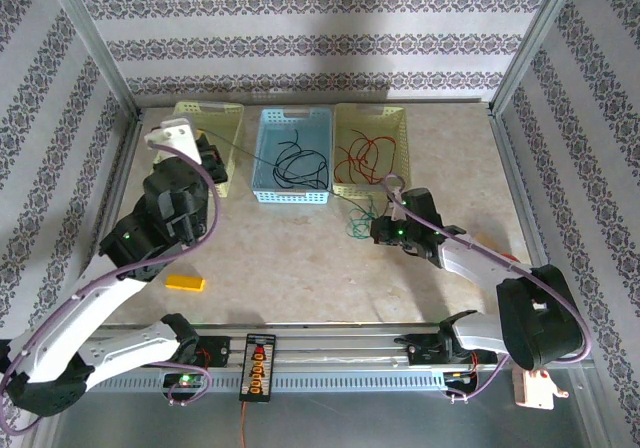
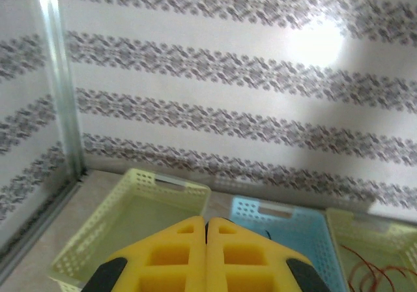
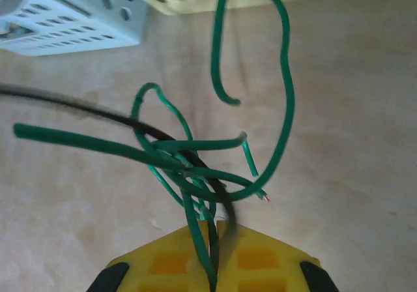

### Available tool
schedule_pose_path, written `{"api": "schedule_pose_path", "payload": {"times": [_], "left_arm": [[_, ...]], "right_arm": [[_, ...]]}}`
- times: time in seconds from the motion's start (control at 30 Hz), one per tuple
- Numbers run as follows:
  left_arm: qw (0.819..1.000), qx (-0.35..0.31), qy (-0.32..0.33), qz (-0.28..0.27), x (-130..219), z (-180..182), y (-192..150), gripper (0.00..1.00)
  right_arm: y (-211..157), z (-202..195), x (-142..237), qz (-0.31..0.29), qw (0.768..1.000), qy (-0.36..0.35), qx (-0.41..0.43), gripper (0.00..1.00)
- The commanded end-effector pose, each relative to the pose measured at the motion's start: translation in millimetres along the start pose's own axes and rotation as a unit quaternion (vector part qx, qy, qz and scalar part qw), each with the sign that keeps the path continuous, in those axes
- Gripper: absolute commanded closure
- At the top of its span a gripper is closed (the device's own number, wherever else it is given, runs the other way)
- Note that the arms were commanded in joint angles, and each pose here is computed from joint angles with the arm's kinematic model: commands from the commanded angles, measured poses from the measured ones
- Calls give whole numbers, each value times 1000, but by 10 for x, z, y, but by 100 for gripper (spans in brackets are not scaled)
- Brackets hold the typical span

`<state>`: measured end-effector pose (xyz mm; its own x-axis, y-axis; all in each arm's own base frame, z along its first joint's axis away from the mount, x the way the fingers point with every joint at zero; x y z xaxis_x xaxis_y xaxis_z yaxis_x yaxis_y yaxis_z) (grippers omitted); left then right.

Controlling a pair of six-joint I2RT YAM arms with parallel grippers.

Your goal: Untangle the cables

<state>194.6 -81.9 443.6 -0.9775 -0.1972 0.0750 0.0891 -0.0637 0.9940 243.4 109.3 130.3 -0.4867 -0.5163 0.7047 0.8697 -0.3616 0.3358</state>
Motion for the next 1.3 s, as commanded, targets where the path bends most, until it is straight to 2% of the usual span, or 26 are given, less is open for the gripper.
{"api": "schedule_pose_path", "payload": {"times": [0.0,0.2,0.43,0.63,0.93,1.27], "left_arm": [[996,32,62,-48,146,325,276,100],[996,31,6,-82,221,322,544,100],[990,14,55,-132,321,492,945,100],[983,12,56,-177,383,536,1266,100],[981,-6,-59,-184,152,59,1627,100],[969,-30,-78,-234,-87,-281,2095,100]], "right_arm": [[-70,-249,2,16,997,-41,-58,99],[-55,-380,-6,12,994,-63,-88,99],[-69,-536,19,-5,986,-92,-139,99],[-72,-555,41,-19,984,-95,-152,99],[-49,-439,117,-24,990,-51,-125,99],[-5,-86,229,-6,998,34,-59,99]]}}
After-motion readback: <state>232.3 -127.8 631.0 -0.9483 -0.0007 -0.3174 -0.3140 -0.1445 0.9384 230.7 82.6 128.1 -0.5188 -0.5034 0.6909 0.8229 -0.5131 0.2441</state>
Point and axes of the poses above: each hand's point on the last joint's axis, 136 mm out from that joint toward the fingers, its own x axis back along the fingers, its own z axis along the line the jaws close on, y = z × x, the point moved 9 cm from there along x, back along the fingers, and after that the axes turned 12 degrees about -x, right-handed, at the moved point
